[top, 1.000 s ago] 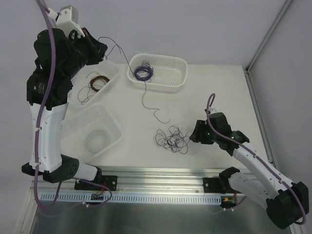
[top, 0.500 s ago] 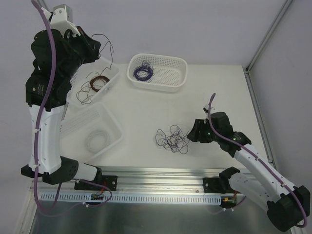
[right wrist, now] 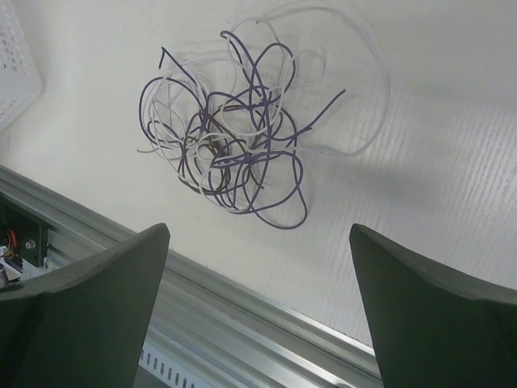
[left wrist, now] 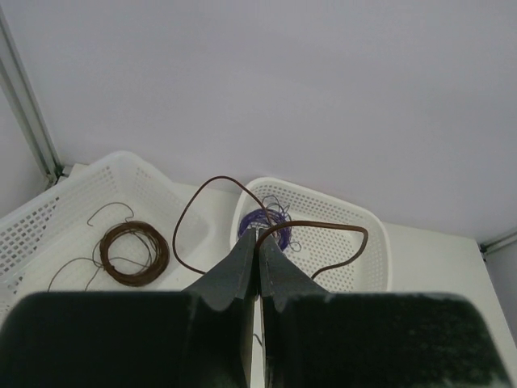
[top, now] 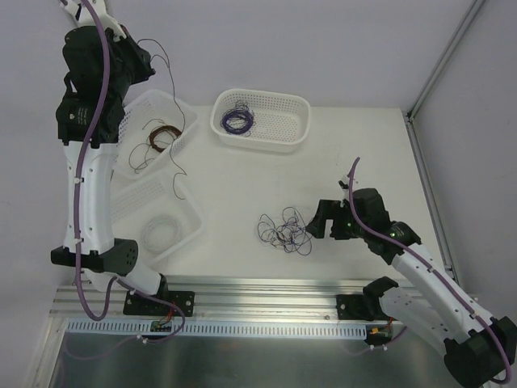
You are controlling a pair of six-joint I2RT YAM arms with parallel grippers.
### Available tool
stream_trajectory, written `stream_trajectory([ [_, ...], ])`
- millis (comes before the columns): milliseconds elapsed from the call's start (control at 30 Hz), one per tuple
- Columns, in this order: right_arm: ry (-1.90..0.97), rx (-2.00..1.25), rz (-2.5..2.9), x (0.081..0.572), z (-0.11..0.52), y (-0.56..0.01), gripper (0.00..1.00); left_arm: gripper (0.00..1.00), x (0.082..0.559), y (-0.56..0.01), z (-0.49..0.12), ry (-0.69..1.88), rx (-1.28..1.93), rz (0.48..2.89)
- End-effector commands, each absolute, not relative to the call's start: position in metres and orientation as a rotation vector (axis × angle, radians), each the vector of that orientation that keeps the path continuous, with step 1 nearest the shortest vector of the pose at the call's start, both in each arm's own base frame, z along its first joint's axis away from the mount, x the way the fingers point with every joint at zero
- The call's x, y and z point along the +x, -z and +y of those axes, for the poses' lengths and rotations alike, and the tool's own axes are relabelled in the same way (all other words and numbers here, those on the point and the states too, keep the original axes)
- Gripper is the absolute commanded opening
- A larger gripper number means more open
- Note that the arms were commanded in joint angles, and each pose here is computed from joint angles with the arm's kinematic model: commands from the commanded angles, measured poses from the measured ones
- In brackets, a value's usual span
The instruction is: Untangle the cables
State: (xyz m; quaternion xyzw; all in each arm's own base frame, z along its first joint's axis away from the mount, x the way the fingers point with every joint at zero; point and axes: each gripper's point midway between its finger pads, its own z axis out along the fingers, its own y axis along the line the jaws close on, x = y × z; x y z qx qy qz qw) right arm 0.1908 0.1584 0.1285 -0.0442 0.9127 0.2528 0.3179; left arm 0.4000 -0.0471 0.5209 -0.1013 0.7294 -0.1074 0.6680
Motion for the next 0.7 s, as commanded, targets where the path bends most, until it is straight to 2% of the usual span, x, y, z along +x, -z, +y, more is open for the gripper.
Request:
stream_trajectory([
  [0, -0.653, -0.136, 2.343, 0.196, 0.158, -0.151, 1.00, 0.00, 0.402, -0.562, -0.032, 0.230, -0.236, 1.511],
  [167, -0.625, -0.137, 2.347, 0.197, 0.154, -0.154, 0.99, 0.00, 0.404, -0.587, -0.016, 0.254, -0.266, 1.433],
  [333, -0.602, -0.140, 2.365, 0.201, 0.154, -0.152, 1.00, 0.00, 0.396, -0.594, -0.029, 0.447, -0.255, 1.429],
  [467, -0.608, -0.142, 2.373, 0.204, 0.157, -0.151, 1.00, 0.00, 0.387, -0.577, -0.037, 0.483, -0.247, 1.475],
  [667, -0.620, -0.148, 2.373, 0.204, 0.159, -0.150, 0.99, 0.00, 0.354, -0.556, -0.029, 0.396, -0.225, 1.510],
])
